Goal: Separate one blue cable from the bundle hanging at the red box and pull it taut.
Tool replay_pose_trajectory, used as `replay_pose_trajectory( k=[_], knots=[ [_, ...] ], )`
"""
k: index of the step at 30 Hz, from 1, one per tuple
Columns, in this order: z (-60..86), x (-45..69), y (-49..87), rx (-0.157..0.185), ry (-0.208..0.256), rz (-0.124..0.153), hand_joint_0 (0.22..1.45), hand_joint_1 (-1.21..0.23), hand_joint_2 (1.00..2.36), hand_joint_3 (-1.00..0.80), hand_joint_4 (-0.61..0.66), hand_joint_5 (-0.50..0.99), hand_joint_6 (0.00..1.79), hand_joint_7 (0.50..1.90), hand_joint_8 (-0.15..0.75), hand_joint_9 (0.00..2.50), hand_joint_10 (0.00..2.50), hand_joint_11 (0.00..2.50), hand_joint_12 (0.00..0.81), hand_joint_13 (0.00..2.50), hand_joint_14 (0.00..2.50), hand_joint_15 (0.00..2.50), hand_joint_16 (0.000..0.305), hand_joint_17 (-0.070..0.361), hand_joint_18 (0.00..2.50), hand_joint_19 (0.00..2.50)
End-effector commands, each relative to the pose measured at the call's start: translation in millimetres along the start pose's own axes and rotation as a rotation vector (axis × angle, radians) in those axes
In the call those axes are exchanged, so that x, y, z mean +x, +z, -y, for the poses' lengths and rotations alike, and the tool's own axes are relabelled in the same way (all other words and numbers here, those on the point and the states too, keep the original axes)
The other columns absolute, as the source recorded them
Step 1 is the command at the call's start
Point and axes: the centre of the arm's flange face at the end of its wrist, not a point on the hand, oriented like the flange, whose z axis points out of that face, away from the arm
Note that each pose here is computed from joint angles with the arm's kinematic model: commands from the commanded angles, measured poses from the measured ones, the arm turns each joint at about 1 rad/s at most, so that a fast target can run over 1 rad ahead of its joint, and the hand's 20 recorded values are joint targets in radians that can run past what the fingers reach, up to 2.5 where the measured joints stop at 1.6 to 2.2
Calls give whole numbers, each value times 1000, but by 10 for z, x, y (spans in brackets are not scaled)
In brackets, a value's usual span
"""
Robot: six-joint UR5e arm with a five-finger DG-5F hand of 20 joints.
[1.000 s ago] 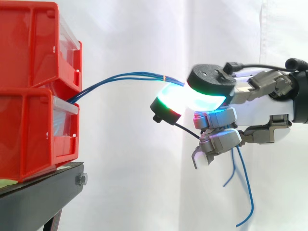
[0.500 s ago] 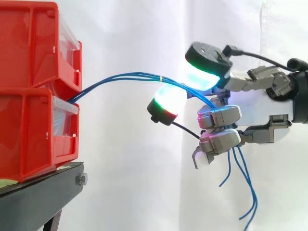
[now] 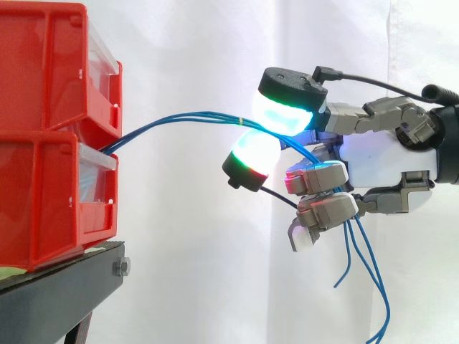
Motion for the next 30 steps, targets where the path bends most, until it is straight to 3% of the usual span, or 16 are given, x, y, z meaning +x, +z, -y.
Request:
replay_pose_trajectory(
  k=[1,6,13,20,30],
  knots=[
    [-2,2,-1,0,0,0,630,-654,1020,-283,-54,-211,917,1074,184,1269,95,1786,308,1213,15,1519,43,97,736,766],
    [-2,2,-1,0,0,0,749,-822,1014,-351,-133,-214,929,1176,174,1237,174,1766,297,1196,16,1517,43,97,732,740],
    [-2,2,-1,0,0,0,835,-886,1000,-500,-236,-209,933,1169,136,1246,107,1803,290,1174,17,1507,40,91,693,714],
    [-2,2,-1,0,0,0,820,-897,1000,-500,-277,-208,925,1152,103,1262,23,1827,282,1156,21,1481,40,89,710,674],
    [-2,2,-1,0,0,0,786,-924,1000,-500,-227,-206,917,1082,102,1262,0,1841,282,1131,24,1468,38,85,693,632]
  ],
)
